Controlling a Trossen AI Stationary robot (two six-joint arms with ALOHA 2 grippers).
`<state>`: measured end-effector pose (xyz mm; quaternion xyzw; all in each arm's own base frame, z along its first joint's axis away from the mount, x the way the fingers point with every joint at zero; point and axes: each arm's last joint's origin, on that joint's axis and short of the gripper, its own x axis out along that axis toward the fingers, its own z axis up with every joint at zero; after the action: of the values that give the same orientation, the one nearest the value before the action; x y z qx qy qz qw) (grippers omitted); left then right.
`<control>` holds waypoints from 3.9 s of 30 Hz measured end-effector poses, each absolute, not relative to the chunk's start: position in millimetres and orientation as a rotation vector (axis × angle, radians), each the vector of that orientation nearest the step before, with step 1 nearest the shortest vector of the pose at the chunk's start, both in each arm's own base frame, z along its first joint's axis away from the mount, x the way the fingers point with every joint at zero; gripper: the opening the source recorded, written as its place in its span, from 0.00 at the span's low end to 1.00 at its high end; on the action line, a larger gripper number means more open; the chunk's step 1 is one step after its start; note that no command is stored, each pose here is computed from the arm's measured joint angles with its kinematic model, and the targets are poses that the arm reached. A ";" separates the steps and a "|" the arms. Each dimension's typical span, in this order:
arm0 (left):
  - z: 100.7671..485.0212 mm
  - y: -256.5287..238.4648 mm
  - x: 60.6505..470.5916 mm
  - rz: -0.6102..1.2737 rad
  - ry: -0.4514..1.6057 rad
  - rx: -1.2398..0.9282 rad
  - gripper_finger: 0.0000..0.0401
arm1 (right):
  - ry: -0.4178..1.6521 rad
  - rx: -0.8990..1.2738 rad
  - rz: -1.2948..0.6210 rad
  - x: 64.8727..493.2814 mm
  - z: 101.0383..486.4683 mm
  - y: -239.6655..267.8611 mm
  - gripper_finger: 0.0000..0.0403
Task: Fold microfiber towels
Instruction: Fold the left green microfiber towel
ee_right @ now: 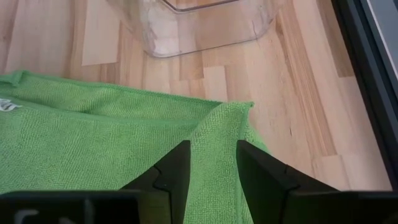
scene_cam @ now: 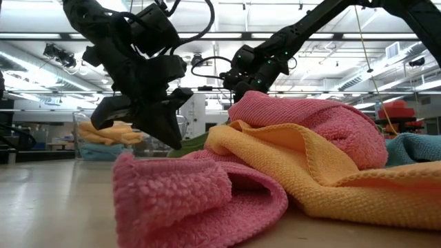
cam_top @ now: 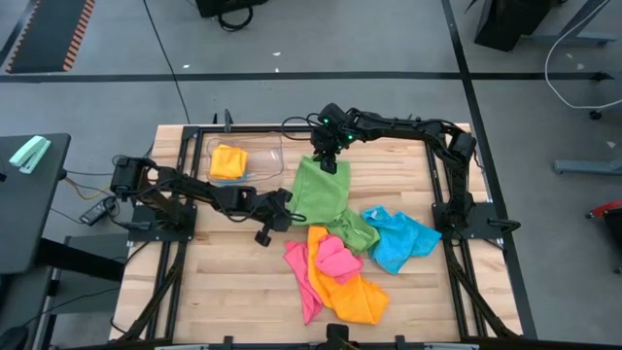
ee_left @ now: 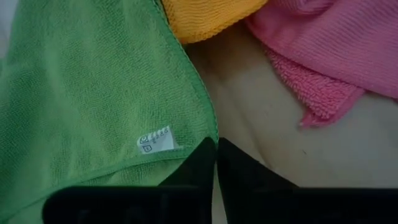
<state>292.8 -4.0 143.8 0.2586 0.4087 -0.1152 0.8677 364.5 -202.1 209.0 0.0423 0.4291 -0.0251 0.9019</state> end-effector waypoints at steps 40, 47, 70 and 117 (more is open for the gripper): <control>133.0 -4.0 299.7 -0.257 0.837 0.588 0.18 | 0.885 0.087 -0.053 364.7 209.2 -202.4 0.34; 135.2 -4.0 302.1 -0.246 0.806 0.587 0.14 | 0.886 0.087 -0.052 364.6 209.1 -202.3 0.34; 137.9 -3.7 305.0 -0.163 0.777 0.419 0.06 | 0.885 0.086 -0.053 364.7 209.2 -202.4 0.34; 139.4 -6.4 306.7 -0.239 0.738 0.243 0.19 | 0.893 0.101 -0.055 364.3 208.7 -201.6 0.34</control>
<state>306.7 -6.4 139.4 0.1181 0.3590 -0.1160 0.9185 364.3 -201.6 208.7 0.0486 0.4315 -0.0264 0.9004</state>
